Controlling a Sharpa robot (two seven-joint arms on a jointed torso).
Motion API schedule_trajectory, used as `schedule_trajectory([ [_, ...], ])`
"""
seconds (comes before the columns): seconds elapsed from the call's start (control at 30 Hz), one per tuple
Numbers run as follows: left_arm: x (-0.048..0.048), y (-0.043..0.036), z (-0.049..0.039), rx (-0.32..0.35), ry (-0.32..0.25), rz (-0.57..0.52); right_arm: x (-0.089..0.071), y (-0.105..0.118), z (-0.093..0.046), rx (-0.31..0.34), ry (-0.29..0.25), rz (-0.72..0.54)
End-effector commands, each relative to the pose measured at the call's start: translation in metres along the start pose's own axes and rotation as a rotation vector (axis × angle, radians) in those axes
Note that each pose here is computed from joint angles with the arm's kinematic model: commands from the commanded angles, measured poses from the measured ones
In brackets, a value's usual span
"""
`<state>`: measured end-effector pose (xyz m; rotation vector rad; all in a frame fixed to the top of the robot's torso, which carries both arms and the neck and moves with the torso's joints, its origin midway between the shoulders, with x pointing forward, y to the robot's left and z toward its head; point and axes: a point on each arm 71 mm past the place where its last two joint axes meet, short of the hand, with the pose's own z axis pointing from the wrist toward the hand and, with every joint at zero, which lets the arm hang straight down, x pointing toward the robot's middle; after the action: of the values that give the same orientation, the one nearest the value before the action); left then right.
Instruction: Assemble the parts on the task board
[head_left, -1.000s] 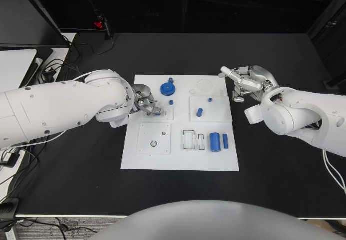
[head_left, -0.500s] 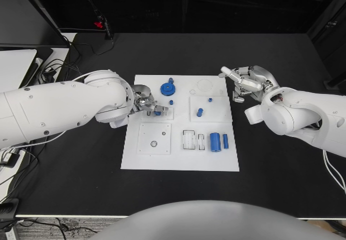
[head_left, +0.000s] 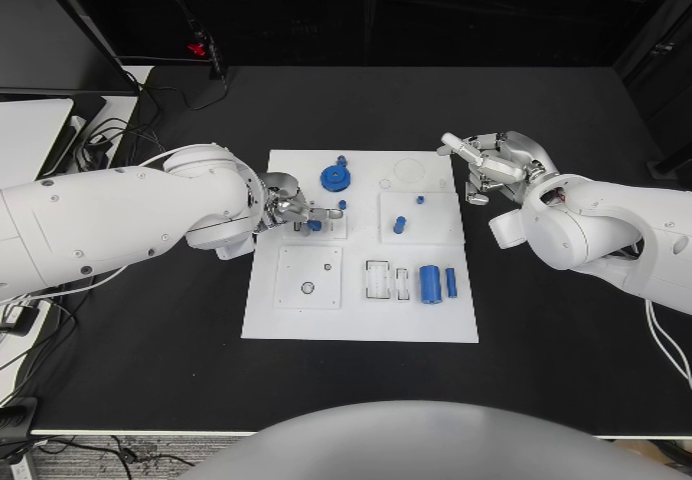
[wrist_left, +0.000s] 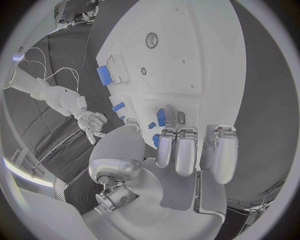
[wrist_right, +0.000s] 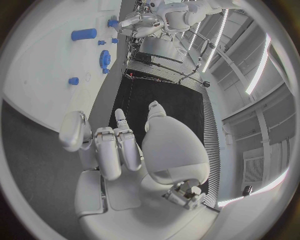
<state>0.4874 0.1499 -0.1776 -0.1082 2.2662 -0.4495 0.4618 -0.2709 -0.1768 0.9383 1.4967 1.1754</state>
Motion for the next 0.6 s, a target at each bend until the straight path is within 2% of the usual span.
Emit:
schedule_trajectory([
  [0.03,0.0000,-0.0019,-0.0007,0.024,-0.011,-0.007,0.0003,0.0011,0.0003,-0.007,0.000,0.001],
  [0.6,-0.0034,-0.0049,-0.0020,0.073,-0.067,-0.040,0.0005,0.0008,0.0007,-0.005,0.000,0.001],
])
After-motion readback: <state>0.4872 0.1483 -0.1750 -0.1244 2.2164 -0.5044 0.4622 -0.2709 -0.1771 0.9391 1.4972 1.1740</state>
